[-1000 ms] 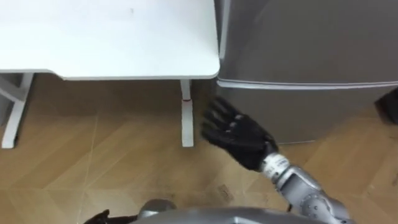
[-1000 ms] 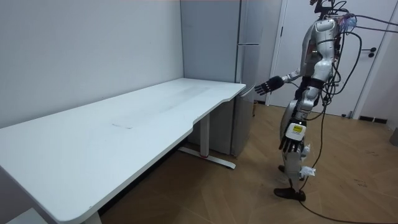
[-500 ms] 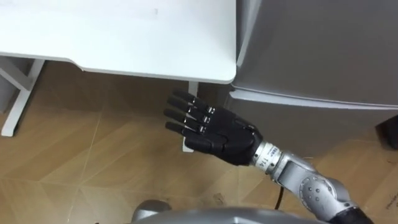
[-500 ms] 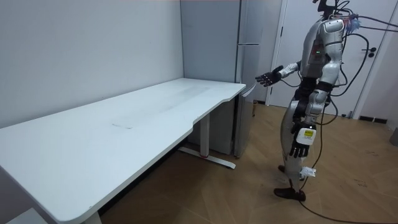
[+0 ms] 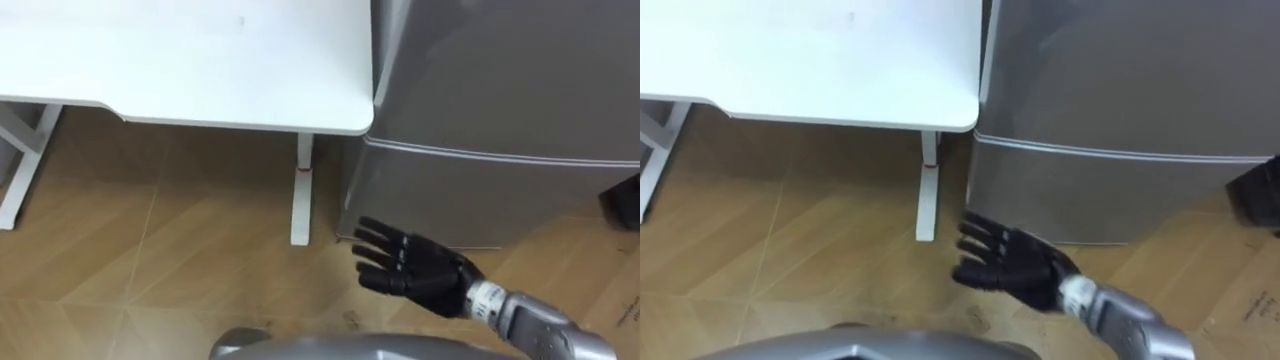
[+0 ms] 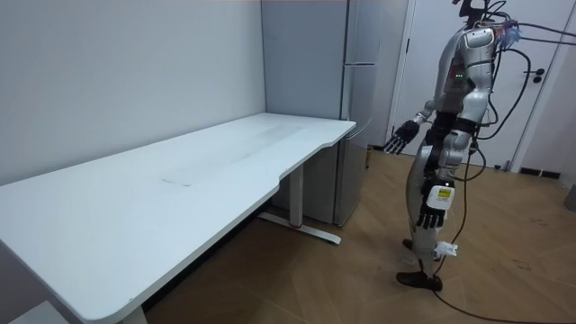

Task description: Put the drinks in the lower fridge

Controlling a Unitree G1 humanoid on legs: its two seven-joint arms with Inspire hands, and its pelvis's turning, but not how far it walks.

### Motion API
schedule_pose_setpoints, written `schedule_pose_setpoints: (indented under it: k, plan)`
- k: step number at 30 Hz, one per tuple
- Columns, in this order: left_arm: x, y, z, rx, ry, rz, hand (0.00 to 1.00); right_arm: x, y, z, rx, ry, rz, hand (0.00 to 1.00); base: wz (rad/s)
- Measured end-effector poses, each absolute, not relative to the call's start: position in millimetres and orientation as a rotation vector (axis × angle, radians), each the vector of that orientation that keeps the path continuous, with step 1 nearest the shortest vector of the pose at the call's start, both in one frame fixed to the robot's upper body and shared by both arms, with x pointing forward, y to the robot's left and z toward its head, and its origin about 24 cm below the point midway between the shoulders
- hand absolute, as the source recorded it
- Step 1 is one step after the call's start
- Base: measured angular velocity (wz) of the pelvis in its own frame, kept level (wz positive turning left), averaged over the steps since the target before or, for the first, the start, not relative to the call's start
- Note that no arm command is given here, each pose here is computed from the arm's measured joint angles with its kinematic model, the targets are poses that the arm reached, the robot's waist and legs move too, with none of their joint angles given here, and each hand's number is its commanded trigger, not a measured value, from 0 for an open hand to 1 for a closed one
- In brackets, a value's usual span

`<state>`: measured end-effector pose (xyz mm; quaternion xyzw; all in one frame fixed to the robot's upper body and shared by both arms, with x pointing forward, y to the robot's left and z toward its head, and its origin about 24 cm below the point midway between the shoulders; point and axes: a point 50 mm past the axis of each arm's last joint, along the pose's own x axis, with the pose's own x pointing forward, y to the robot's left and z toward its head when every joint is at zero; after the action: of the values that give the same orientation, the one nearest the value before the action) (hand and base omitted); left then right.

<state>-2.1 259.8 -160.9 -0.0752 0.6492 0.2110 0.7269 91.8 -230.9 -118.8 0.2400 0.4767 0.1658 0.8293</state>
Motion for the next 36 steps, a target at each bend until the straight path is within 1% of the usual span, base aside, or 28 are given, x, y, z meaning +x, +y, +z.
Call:
schedule_pose_setpoints:
  k: [1,4,7,10,14,21,27,36]
  plan:
    - [-3,259,-161,-0.173,1.426,0.471,0.00,79,-241,-126,0.490,1.074,0.287,0.00,-0.08]
    - [-6,260,-161,-0.168,1.423,0.474,0.00,51,-256,-137,0.454,1.208,0.164,0.00,-0.01]
    - [-5,261,-161,-0.166,1.415,0.476,0.00,29,-263,-145,0.463,1.278,0.048,0.00,-0.02]
    - [-4,261,-160,-0.194,1.400,0.505,0.00,21,-262,-150,0.486,1.292,-0.030,0.00,-0.03]
    - [-3,260,-161,-0.202,1.388,0.514,0.00,16,-263,-153,0.461,1.311,-0.095,0.00,0.08]
    - [-8,256,-163,-0.182,1.429,0.499,0.00,18,-259,-159,0.393,1.357,-0.199,0.00,0.00]
    - [-11,251,-165,-0.201,1.439,0.511,0.00,6,-249,-165,0.481,1.372,-0.365,0.00,0.08]
    - [-18,246,-167,-0.210,1.482,0.503,0.00,2,-253,-165,0.471,1.385,-0.423,0.00,-0.03]
